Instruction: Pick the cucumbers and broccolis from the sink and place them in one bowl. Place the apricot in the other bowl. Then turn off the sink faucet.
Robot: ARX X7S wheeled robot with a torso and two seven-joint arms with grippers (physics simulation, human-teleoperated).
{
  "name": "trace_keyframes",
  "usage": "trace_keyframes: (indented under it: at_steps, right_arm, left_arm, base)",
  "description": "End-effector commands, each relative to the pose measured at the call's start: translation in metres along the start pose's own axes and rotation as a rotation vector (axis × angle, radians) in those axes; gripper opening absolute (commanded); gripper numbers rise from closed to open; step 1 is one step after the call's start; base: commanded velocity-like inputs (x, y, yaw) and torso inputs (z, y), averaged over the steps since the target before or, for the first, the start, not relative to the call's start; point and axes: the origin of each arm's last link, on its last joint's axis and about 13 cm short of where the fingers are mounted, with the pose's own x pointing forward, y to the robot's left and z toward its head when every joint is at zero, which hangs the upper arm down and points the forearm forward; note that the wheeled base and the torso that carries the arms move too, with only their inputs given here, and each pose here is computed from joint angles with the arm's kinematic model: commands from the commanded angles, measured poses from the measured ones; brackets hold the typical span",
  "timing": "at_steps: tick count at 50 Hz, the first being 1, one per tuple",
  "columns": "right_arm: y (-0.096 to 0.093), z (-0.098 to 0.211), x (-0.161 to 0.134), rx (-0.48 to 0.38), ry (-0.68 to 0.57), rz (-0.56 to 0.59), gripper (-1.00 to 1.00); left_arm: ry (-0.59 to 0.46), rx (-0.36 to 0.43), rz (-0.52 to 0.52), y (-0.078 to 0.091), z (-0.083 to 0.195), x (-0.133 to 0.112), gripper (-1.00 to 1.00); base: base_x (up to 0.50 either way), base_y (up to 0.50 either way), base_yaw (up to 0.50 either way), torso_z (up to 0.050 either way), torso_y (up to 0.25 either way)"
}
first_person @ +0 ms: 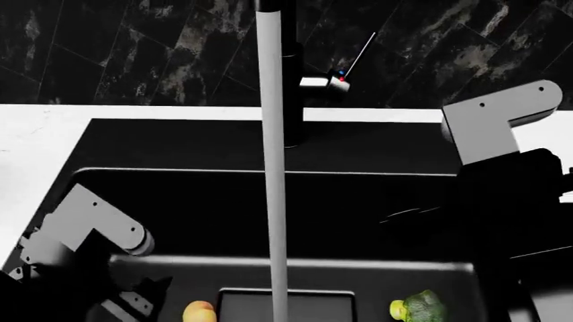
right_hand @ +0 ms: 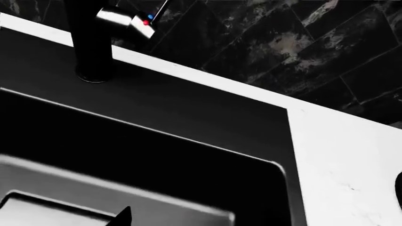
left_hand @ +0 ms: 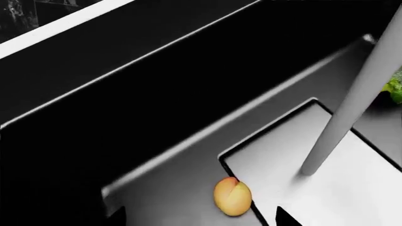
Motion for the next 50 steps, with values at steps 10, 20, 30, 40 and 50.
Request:
trace_keyframes:
  at_steps: [10,20,30,40,50]
  right_arm:
    - [-0.001,0.004,0.013,0.007,0.041,0.028,1.0]
    - [0.001,0.005,0.013,-0.002,0.034,0.029,1.0]
    - [0.0,0.003,0.013,0.003,0.031,0.033,1.0]
    - [0.001,0.001,0.017,0.006,0.031,0.041,1.0]
    - [0.005,-0.001,0.02,0.004,0.032,0.054,1.0]
  left_arm:
    - [0.193,0.014,-0.058,0.004,-0.032,0.03,1.0]
    - [0.232,0.028,-0.063,0.004,-0.038,0.031,1.0]
    - [0.27,0.068,-0.095,-0.005,-0.036,0.037,1.0]
    - [0.28,0.089,-0.122,-0.008,-0.032,0.034,1.0]
    - [0.329,0.136,-0.148,-0.009,-0.031,0.048,1.0]
  base:
    - [0.0,0.0,0.0,0.0,0.0]
    - [0.0,0.0,0.0,0.0,0.0]
    - [0.0,0.0,0.0,0.0,0.0]
    - [0.0,0.0,0.0,0.0,0.0]
    - [0.0,0.0,0.0,0.0,0.0]
